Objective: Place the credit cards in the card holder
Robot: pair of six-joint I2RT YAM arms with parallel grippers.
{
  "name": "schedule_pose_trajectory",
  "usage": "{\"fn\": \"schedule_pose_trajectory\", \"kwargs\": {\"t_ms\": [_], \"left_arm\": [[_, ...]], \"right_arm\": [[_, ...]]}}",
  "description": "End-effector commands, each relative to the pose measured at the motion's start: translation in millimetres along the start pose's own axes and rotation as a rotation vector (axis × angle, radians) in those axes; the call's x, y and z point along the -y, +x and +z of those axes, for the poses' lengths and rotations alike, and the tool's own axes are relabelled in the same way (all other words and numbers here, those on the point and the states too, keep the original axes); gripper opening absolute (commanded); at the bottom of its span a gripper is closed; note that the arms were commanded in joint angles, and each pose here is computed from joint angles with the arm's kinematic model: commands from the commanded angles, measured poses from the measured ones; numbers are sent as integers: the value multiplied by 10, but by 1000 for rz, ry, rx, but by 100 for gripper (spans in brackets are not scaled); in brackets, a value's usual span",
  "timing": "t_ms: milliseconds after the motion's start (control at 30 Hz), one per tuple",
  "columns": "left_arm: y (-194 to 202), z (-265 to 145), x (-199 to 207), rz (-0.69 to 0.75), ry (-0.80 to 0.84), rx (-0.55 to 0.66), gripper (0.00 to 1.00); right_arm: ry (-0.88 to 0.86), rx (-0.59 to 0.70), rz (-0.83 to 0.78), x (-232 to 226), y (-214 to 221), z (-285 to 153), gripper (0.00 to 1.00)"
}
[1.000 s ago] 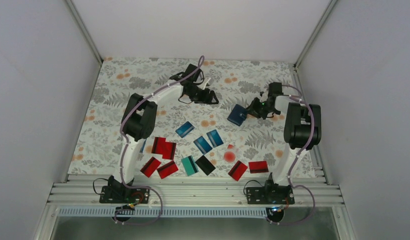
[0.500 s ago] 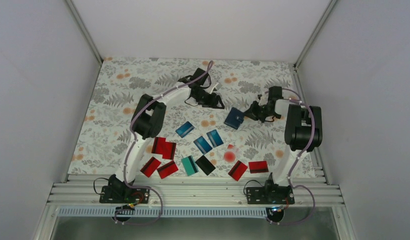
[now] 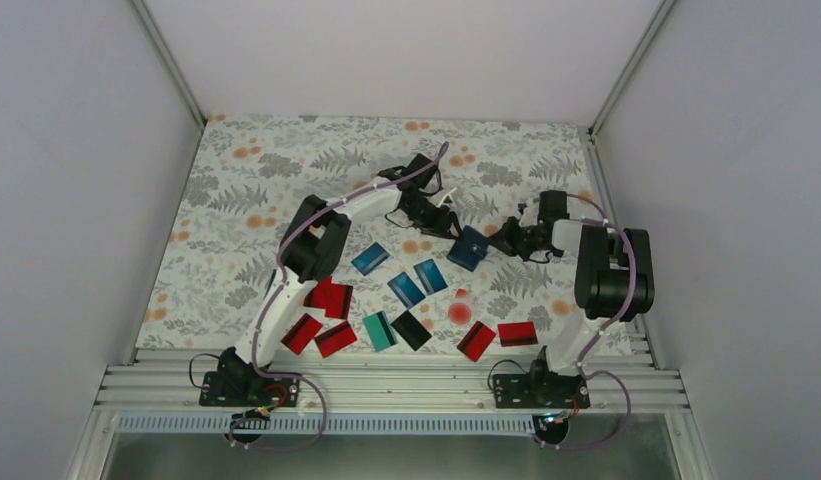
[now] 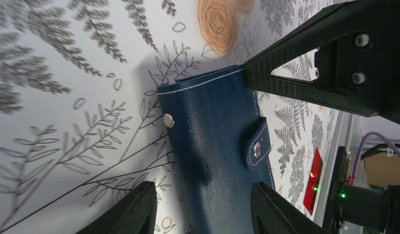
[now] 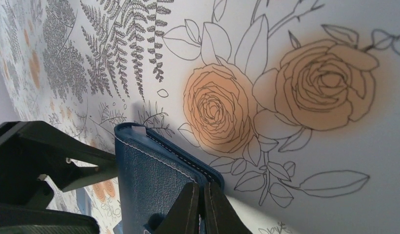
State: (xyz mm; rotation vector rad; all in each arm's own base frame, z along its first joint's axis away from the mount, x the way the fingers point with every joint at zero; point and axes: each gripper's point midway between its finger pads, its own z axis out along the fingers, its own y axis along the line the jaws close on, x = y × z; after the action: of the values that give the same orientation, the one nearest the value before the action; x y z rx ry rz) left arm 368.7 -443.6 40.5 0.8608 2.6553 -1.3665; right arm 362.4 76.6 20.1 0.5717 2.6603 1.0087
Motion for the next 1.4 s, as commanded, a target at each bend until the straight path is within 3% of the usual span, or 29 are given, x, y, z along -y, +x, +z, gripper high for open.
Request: {"fn": "schedule_pose_trajectory", "kwargs": {"t_ms": [0, 133, 467, 667, 733, 933, 1067, 1267, 1367], "left_arm": [[159, 228, -68, -42, 20, -59, 49], [210, 332, -163, -82, 16, -72, 41], [211, 383, -74, -75, 60, -57, 6], [63, 261, 116, -54, 87, -18, 2], [-3, 188, 198, -38, 87, 0, 2], [-194, -105, 439, 6, 79, 66, 2], [-365, -412, 623, 24, 99, 123, 2], [-587, -896, 880, 32, 118, 193, 2], [-657, -1187, 1041, 18, 144, 232, 2]], "right_arm": [[56, 8, 59, 222, 143, 43, 4], [64, 15, 72, 284, 201, 50, 4], [39, 40, 54, 236, 223, 5, 4], [20, 63, -6, 86, 138, -103, 5], [33, 70, -33, 42, 87, -157, 14], [-15, 144, -148, -386, -62, -537, 59], [-81, 177, -210, -638, -61, -752, 82], [-183, 178, -275, -899, -51, -978, 94], [-303, 166, -329, -1199, -20, -1149, 95]]}}
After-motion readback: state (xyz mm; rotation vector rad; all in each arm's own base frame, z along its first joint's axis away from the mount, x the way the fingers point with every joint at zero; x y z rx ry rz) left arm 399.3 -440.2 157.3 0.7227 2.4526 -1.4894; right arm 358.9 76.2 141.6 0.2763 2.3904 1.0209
